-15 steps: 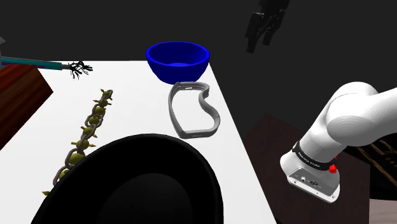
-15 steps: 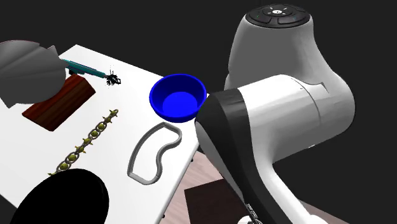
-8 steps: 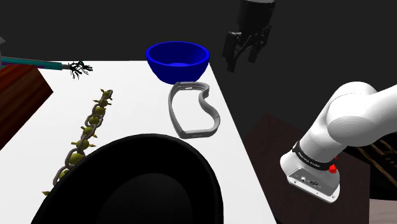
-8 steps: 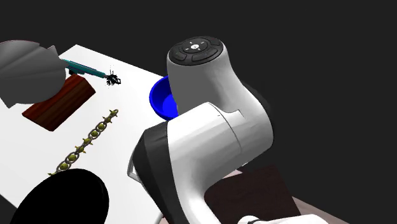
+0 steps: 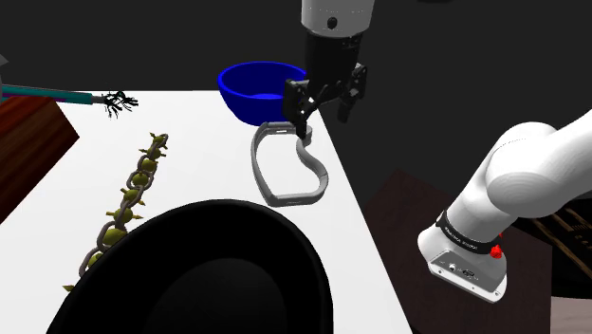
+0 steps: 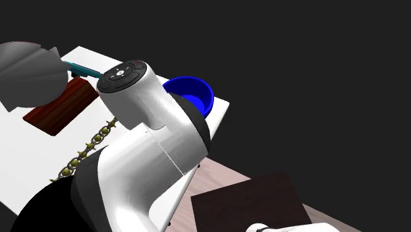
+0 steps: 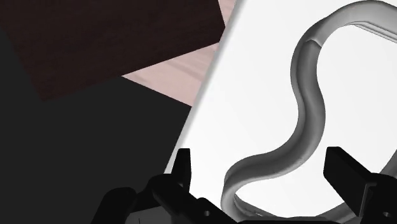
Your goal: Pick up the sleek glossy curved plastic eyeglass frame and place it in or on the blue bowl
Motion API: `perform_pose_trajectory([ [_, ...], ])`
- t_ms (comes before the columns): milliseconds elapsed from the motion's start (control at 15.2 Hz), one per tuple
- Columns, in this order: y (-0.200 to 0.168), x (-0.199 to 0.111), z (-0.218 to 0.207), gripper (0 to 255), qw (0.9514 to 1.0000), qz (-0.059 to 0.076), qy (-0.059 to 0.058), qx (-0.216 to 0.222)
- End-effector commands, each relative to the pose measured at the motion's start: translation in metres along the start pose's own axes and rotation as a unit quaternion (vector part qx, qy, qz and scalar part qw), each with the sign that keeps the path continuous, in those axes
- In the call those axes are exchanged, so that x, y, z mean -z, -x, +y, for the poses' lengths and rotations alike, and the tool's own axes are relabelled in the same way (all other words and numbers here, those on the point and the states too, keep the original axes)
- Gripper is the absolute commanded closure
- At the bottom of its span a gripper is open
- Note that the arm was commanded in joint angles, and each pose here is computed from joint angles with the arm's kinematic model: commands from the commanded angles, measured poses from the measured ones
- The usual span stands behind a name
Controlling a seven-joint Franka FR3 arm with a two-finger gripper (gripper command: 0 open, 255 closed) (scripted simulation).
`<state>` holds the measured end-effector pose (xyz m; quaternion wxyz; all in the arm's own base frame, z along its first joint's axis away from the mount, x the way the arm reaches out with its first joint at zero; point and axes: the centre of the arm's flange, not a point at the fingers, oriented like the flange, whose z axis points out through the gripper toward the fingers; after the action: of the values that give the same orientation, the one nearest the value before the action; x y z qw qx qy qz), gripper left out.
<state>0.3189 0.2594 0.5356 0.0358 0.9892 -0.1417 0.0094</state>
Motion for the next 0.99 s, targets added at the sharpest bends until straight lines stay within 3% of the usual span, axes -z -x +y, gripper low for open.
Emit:
perform_pose_trajectory([
  [0,0.005,-0.009,-0.025,0,0.9999,-0.002,0.002,-0.015],
  [132,0.006,-0.015,-0.049,0,0.9996,-0.003,0.004,-0.028],
  [594,0.006,-0.052,-0.049,0,0.9996,-0.003,0.004,-0.028],
  [924,0.007,-0.055,-0.049,0,0.9996,-0.003,0.004,-0.028],
])
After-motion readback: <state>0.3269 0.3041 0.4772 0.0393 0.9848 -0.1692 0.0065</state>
